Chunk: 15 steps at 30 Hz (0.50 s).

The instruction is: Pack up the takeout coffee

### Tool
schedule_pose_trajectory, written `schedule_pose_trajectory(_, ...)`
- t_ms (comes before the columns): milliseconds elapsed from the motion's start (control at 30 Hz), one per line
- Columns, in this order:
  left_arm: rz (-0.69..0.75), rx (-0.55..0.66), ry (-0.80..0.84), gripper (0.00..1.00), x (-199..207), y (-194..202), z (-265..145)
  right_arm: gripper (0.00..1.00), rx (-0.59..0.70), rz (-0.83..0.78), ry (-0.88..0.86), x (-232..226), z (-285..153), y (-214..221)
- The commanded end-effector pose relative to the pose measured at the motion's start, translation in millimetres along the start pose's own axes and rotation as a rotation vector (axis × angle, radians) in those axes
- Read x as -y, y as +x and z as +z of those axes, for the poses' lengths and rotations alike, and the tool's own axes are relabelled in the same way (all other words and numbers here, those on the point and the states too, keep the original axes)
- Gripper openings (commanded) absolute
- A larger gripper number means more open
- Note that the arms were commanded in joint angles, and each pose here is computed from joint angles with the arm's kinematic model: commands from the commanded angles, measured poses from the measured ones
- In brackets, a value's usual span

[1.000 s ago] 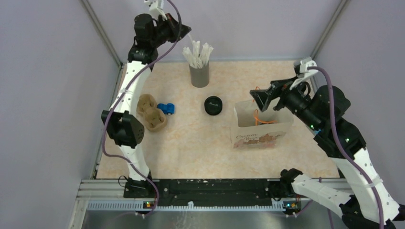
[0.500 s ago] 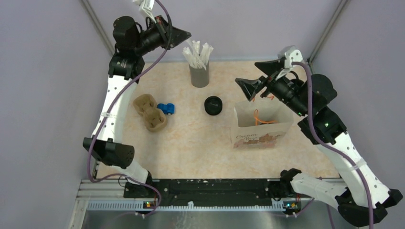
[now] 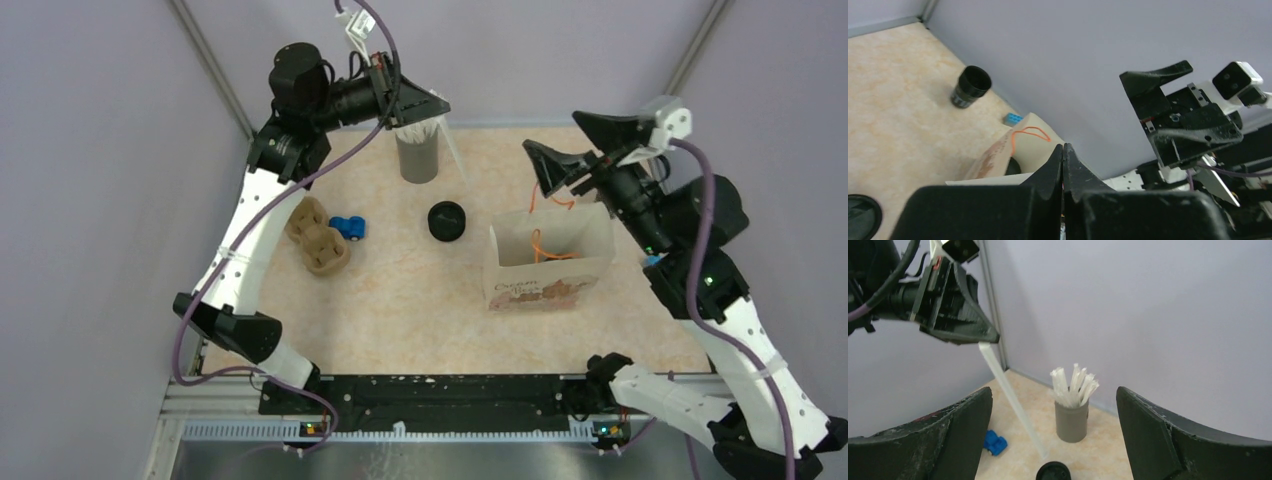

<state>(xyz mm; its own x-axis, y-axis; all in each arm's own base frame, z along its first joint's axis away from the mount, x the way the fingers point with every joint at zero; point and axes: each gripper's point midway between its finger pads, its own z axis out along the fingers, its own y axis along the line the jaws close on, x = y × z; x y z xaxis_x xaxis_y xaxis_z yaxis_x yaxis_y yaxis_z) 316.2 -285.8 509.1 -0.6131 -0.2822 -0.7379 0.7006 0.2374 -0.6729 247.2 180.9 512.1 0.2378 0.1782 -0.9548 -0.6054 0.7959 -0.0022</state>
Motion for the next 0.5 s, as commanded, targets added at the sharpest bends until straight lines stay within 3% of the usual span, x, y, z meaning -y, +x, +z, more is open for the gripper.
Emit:
schedule_pose_trajectory(0,0.027,0.013,0.144,0.00,62.5,-3.6,1.3,0.92,0.202,-0.004,0.148,25.1,-37.9,-69.2)
schedule_pose_trajectory(467,-0.064,-0.021,0.304,0.00,99.7,19.3,29.2,0.93,0.183,-0.070,0.236,40.1,-76.1,-77.0)
